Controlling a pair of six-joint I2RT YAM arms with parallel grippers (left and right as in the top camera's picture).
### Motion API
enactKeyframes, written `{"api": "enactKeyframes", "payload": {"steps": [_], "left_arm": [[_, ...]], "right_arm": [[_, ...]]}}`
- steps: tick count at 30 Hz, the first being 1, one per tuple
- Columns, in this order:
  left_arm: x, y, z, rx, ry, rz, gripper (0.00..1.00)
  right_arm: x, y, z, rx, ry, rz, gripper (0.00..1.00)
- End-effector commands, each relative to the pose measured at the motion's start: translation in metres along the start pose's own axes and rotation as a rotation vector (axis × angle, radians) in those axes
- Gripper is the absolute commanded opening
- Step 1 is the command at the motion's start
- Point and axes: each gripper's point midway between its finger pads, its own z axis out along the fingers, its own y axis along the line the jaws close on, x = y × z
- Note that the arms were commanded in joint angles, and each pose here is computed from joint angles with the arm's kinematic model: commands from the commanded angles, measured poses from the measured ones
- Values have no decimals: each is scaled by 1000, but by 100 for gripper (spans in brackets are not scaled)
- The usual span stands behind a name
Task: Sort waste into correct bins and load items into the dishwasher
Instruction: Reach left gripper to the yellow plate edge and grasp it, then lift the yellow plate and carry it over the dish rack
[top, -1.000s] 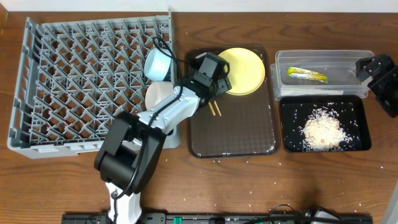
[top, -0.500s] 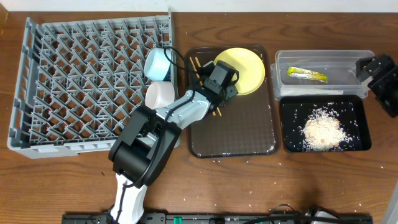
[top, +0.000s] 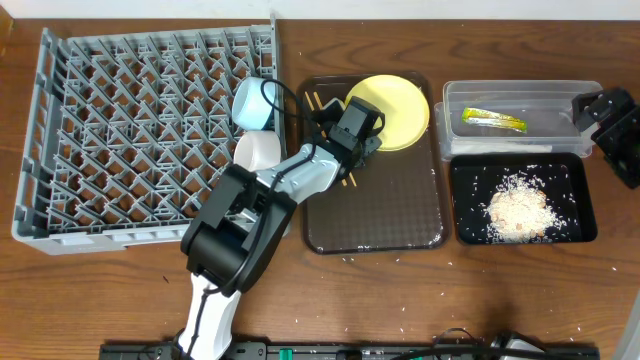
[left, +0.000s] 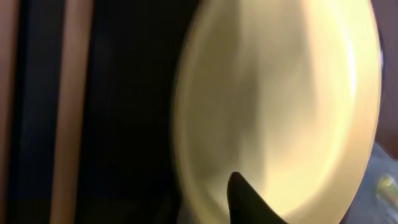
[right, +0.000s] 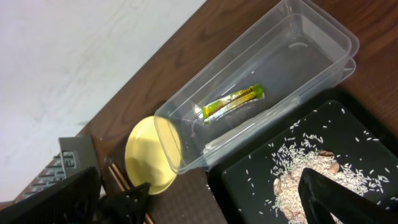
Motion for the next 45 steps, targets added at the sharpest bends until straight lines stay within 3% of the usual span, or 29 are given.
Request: {"api": "enactKeyframes", "payload": {"steps": [1, 11, 25, 38, 45], "left_arm": [[9, 30, 18, -81, 19, -14, 9], [0, 28, 18, -71, -10, -22, 7], [-45, 8, -4, 15, -86, -73, 7], [-89, -86, -128, 265, -257, 250, 8], [-114, -81, -182, 194, -364, 553, 7]], "right_arm": [[-4, 2, -3, -5, -10, 1, 99], [-4, 2, -3, -5, -10, 1, 99], [-4, 2, -3, -5, -10, 1, 99], [-4, 2, -3, -5, -10, 1, 99], [-4, 2, -3, -5, -10, 1, 99]]}}
